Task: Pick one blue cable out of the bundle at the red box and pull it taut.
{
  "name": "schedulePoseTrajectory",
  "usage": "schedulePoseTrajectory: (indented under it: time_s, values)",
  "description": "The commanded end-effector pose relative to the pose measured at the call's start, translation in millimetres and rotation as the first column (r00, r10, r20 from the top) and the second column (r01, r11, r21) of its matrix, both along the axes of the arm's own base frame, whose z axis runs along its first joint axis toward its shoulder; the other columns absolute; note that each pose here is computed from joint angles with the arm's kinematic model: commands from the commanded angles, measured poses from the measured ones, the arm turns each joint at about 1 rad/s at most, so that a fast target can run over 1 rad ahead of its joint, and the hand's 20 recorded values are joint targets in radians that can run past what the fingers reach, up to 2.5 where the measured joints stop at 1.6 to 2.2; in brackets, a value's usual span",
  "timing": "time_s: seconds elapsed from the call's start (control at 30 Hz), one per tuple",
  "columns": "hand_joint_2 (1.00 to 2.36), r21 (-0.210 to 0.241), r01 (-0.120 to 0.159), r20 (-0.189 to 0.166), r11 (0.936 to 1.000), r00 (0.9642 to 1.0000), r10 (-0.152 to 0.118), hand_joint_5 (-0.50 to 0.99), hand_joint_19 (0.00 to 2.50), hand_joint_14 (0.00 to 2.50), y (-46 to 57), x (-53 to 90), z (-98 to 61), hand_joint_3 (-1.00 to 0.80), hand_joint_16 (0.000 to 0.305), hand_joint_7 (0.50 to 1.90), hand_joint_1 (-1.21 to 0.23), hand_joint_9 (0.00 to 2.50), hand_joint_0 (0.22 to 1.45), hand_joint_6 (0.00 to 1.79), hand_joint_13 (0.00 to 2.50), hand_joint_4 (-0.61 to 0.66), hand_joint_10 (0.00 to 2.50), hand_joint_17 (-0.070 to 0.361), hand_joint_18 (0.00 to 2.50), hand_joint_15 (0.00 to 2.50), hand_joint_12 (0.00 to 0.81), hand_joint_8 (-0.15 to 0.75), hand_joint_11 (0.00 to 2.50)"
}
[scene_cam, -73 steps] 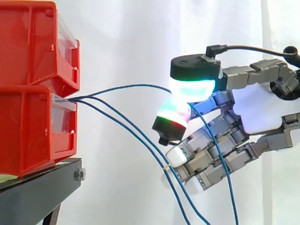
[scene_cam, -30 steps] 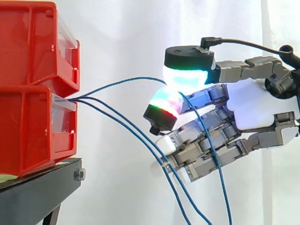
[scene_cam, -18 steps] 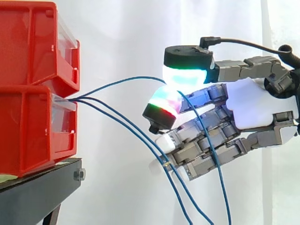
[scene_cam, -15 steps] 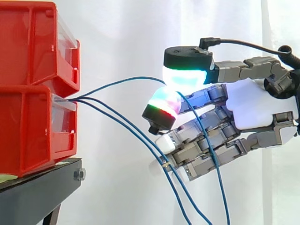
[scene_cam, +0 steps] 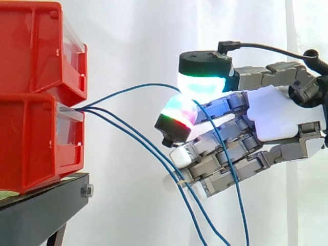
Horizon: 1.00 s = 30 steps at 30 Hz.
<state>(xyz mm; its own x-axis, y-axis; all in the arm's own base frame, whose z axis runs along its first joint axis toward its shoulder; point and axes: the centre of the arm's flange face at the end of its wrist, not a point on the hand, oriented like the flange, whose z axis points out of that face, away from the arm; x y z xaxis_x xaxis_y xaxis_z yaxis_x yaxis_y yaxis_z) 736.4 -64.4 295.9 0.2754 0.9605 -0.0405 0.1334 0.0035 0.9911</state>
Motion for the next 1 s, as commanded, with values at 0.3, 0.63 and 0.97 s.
schedulePoseTrajectory:
  time_s: [0.3,0.63,0.97]
  values:
    - [1.01,0.0,-0.001,0.001,1.0,1.0,0.001,-0.11,0.28,0.01,1.1,0.1,0.1,-0.12,0.071,1.16,-0.65,0.8,0.57,0.68,0.42,0.21,0.01,0.16,0.37,0.18,0.432,0.382,0.44]
    - [1.01,0.0,0.0,0.001,1.0,1.0,0.0,-0.08,0.29,0.01,0.0,0.0,0.1,-0.12,0.072,1.3,-0.65,0.81,0.57,0.58,0.42,0.22,0.01,0.161,0.37,0.17,0.432,0.388,0.46]
    - [1.01,0.0,0.0,0.001,1.0,1.0,0.0,-0.07,0.29,0.01,0.0,0.0,0.1,-0.12,0.071,1.36,-0.65,0.83,0.58,0.54,0.43,0.26,0.01,0.16,0.38,0.17,0.428,0.383,0.45]
